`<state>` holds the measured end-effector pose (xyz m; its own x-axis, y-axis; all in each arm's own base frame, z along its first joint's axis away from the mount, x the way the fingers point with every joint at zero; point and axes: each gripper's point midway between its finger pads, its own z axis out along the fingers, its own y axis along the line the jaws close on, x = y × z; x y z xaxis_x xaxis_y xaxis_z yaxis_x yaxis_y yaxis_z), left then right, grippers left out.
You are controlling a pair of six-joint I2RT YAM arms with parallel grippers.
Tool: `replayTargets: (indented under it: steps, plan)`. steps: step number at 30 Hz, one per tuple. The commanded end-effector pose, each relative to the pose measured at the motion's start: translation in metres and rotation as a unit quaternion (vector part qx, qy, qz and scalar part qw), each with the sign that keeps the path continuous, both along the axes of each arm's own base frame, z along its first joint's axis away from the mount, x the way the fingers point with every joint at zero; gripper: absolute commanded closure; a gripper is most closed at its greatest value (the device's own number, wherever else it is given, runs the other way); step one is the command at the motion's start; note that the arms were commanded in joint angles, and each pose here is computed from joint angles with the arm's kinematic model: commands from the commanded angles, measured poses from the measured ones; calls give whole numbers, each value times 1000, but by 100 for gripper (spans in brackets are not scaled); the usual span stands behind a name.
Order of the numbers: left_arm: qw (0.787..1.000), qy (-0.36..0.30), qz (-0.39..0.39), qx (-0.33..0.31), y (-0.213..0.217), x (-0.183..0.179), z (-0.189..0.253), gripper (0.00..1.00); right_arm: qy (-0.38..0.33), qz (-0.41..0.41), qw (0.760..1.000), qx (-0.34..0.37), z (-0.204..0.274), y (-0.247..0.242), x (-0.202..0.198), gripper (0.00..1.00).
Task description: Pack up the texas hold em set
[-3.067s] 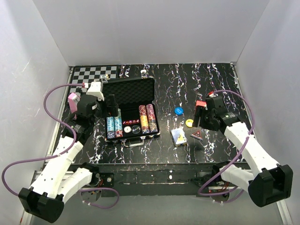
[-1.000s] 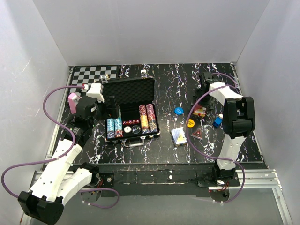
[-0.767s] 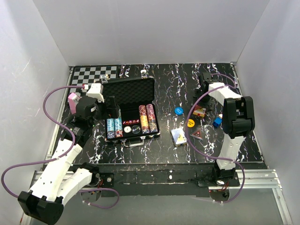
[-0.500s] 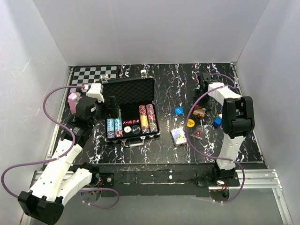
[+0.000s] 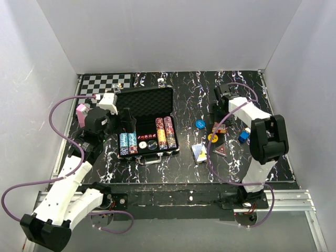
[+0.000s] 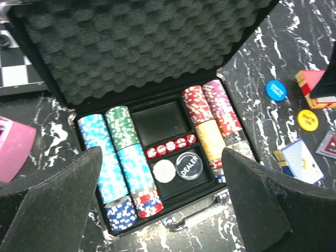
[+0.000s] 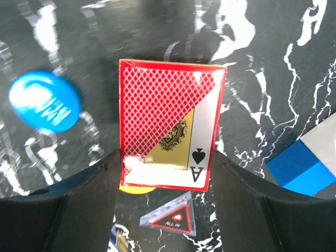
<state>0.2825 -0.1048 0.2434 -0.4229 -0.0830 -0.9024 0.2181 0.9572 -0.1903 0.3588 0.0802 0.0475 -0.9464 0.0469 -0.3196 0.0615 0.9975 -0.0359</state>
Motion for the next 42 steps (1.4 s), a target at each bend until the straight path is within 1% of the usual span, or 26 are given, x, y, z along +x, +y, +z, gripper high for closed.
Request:
replayTargets:
  steps: [1, 5, 9, 13, 17, 22, 25, 30, 34, 37, 38, 41, 42]
  plan:
    - [998, 15, -55, -39, -25, -1, 1, 2, -77, 79, 994, 9, 51, 26, -2, 56]
    - [990, 51, -97, -93, -50, -6, 4, 2, -116, 140, 983, 31, 71, 48, -13, 55]
    - [975, 94, -127, -154, -72, -14, 5, 2, -146, 191, 968, 69, 82, 74, -26, 55]
    - [957, 141, -149, -202, -89, -22, -3, 2, -172, 252, 947, 105, 90, 108, -46, 55]
    - [941, 185, -162, -234, -100, -29, -17, 2, -196, 309, 920, 138, 101, 143, -67, 55]
    - [917, 231, -180, -271, -114, -35, -33, 2, -216, 357, 893, 167, 108, 178, -84, 55]
    - [912, 250, -179, -273, -115, -36, -45, 2, -195, 367, 896, 159, 94, 187, -87, 55]
    - [916, 246, -174, -265, -112, -37, -46, 2, -130, 363, 914, 130, 46, 192, -96, 55]
    - [921, 241, -170, -256, -109, -37, -47, 2, -112, 370, 913, 130, 22, 206, -106, 55]
    - [921, 242, -171, -253, -109, -38, -47, 2, -109, 355, 922, 114, 14, 207, -104, 53]
    - [921, 242, -171, -252, -109, -38, -47, 2, -108, 350, 924, 109, 11, 207, -102, 49]
    - [922, 240, -173, -250, -108, -38, -46, 2, -110, 334, 931, 100, 8, 204, -99, 35]
    - [922, 239, -173, -251, -109, -38, -45, 2, -108, 331, 932, 103, 7, 205, -100, 32]
